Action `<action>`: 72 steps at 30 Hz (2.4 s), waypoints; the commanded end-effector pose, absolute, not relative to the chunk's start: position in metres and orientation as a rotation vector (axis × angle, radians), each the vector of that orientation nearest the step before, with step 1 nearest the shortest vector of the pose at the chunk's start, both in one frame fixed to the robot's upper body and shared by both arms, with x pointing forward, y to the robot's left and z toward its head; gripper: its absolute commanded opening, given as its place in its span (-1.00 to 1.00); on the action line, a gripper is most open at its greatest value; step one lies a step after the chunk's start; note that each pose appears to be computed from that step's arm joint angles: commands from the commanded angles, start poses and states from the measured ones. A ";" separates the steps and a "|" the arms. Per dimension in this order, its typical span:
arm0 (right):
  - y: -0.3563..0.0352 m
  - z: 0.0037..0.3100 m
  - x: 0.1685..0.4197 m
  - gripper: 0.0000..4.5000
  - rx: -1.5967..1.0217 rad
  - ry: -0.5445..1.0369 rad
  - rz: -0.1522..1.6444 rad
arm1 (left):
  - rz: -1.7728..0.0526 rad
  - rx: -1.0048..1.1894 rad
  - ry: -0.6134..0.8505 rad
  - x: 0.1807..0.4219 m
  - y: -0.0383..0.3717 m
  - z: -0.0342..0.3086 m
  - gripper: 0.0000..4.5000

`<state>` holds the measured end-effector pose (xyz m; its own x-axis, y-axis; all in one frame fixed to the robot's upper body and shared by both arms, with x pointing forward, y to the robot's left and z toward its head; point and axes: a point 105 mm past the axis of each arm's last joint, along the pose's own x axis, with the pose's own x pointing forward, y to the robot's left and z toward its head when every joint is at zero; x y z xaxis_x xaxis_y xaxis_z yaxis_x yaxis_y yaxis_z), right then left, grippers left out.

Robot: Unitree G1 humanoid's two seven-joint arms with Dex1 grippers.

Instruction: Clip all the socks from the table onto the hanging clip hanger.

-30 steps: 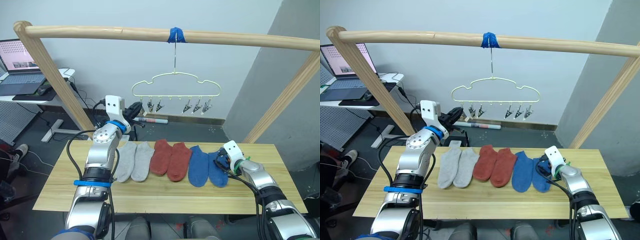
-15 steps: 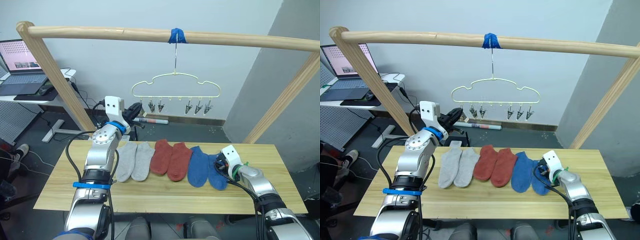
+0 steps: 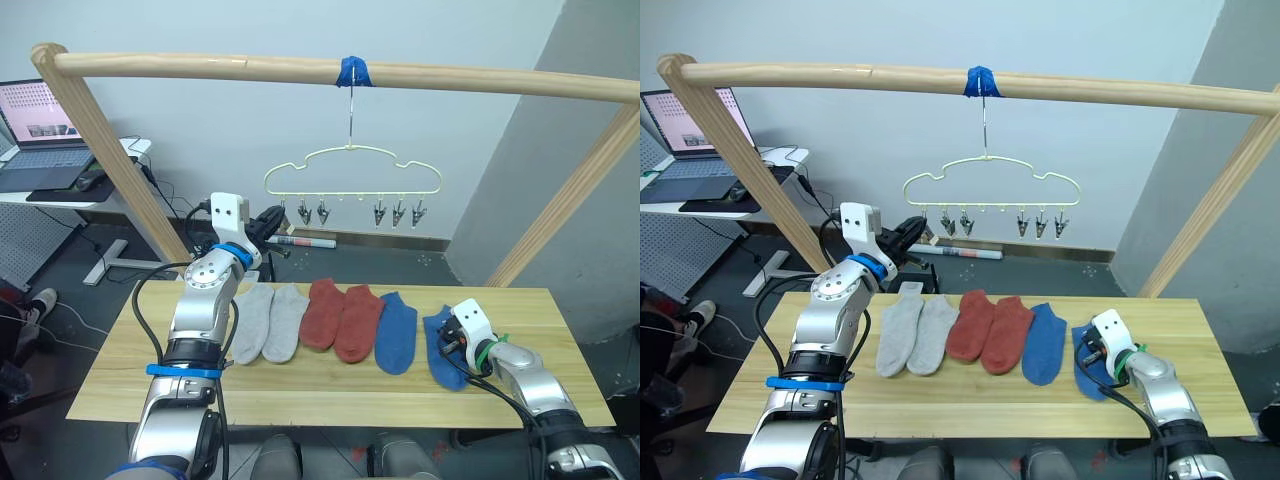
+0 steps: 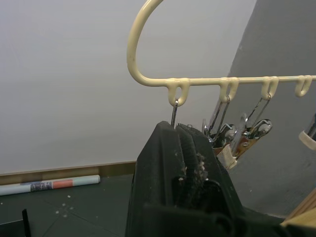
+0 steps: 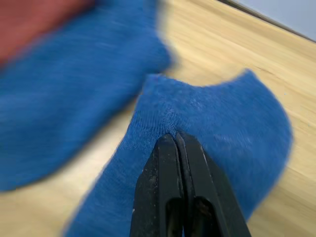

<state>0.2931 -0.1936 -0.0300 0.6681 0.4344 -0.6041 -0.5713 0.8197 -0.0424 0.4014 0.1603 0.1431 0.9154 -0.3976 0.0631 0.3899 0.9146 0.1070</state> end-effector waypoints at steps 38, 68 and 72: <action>-0.208 -0.062 0.289 0.41 -0.165 0.746 0.393 | -0.383 0.097 -0.119 0.400 0.167 0.154 -1.00; -0.019 0.088 0.305 -0.99 -0.409 0.219 1.042 | -0.680 -0.614 0.232 0.374 0.140 0.162 -1.00; -0.009 0.094 0.318 -0.99 -0.420 0.201 1.045 | -0.690 -0.597 0.236 0.370 0.137 0.162 -1.00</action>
<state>0.3132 -0.0131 0.0845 0.4851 0.7868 -0.3816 -0.8744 0.4397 -0.2051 0.3736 0.1387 0.1504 0.7591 -0.6497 -0.0412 0.4922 0.6142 -0.6169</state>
